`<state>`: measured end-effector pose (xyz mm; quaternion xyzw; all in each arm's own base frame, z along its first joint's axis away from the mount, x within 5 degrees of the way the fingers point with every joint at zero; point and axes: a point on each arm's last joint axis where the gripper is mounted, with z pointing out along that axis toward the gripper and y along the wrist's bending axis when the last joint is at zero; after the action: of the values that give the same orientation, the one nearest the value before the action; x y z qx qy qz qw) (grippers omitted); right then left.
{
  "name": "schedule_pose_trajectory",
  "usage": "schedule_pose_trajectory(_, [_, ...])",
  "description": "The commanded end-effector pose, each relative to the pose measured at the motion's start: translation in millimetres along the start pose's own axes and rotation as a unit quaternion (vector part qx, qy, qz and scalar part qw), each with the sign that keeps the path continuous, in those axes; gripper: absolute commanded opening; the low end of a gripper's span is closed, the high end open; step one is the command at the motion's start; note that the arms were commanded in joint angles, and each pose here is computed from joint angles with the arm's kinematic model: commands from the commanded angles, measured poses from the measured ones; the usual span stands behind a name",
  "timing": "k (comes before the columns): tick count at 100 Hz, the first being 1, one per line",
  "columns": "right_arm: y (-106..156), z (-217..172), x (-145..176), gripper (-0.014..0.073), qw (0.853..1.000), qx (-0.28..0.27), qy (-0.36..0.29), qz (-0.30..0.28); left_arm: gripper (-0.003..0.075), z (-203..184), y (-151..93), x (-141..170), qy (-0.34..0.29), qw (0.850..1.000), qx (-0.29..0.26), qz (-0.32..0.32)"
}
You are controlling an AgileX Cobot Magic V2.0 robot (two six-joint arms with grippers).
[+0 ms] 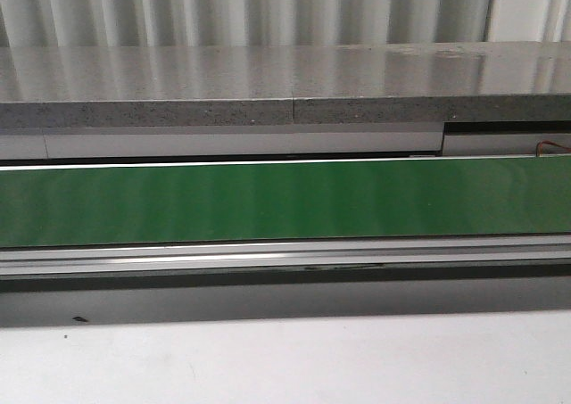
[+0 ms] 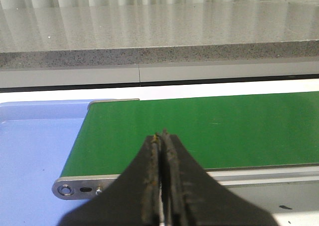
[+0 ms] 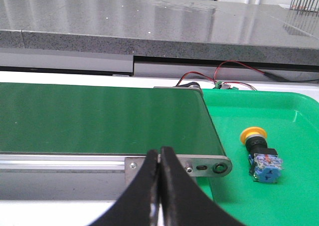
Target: Move button from right to left
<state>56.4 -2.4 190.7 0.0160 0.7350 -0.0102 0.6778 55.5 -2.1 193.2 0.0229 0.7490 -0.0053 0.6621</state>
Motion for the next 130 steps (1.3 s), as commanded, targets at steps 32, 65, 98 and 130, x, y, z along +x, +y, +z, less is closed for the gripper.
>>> schedule_pose_trajectory(32, [0.5,-7.1,-27.9,-0.0069,0.998,-0.003,-0.069,-0.006,-0.0021,0.3,-0.2,4.2,-0.036,0.999,0.000,-0.010])
schedule_pose_trajectory(65, [0.3,-16.5,-102.3,-0.0069,0.996,0.001,-0.088,-0.005,-0.0021,0.3,-0.2,4.2,-0.036,0.999,0.000,-0.010])
schedule_pose_trajectory(98, [-0.5,21.9,-144.1,-0.0069,0.997,0.010,0.081,-0.004,-0.0021,0.3,-0.2,4.2,-0.036,0.999,0.000,-0.010])
schedule_pose_trajectory(130, [-0.7,60.2,-140.5,-0.0066,0.962,0.017,0.274,0.001,-0.0021,0.3,-0.2,4.2,-0.036,0.999,0.000,-0.010])
